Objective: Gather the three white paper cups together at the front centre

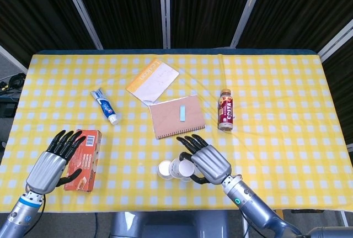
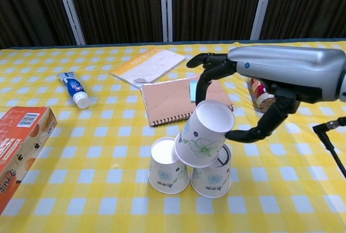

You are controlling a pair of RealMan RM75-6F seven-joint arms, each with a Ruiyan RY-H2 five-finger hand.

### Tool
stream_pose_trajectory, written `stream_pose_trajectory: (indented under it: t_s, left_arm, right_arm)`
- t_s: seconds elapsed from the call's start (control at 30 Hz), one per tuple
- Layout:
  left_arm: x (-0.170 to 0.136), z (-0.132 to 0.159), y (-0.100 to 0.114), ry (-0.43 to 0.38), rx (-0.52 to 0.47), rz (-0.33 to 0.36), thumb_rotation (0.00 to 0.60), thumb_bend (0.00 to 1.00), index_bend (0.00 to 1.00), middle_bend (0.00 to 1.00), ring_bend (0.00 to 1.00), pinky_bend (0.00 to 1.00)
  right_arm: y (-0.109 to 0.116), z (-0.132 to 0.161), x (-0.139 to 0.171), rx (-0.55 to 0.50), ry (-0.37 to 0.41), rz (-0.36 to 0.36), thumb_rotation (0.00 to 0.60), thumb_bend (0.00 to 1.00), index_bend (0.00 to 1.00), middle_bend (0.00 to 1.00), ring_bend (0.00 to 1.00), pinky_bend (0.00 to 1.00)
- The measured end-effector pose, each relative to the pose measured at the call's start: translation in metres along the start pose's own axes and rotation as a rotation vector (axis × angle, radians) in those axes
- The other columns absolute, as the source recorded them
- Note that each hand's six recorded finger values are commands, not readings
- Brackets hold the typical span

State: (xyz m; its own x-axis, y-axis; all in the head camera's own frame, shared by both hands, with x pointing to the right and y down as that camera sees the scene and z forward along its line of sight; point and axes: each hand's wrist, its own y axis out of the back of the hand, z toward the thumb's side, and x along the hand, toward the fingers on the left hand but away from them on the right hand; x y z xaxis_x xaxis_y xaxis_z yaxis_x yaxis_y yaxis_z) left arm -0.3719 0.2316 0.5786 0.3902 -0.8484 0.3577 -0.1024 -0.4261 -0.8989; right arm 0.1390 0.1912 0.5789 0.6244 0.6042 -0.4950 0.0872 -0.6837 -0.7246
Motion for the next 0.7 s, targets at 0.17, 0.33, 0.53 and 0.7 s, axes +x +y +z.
stream_pose_trajectory:
  t_s: [0.17, 0.33, 0.53, 0.7]
  left_arm:
    - [0.000, -0.001, 0.001, 0.005, -0.004, 0.003, 0.600, 0.26, 0.00, 0.00, 0.00, 0.00]
    - [-0.001, -0.001, 0.002, 0.006, -0.002, 0.003, 0.600, 0.25, 0.00, 0.00, 0.00, 0.00]
    - [0.000, -0.002, 0.003, 0.009, -0.003, 0.006, 0.600, 0.25, 0.00, 0.00, 0.00, 0.00]
    - [0.000, -0.002, 0.003, 0.012, -0.005, 0.006, 0.600, 0.25, 0.00, 0.00, 0.00, 0.00]
  right_arm:
    - [-0.002, 0.007, 0.002, 0.010, 0.016, 0.001, 0.600, 0.20, 0.33, 0.00, 0.00, 0.05]
    - [-0.002, 0.012, 0.002, 0.015, 0.022, -0.007, 0.600, 0.18, 0.29, 0.00, 0.00, 0.05]
    - [0.004, 0.012, 0.003, 0.021, 0.015, -0.033, 0.600, 0.18, 0.25, 0.00, 0.00, 0.04]
    - [0.010, 0.007, 0.006, 0.027, -0.004, -0.049, 0.600, 0.18, 0.24, 0.00, 0.00, 0.04]
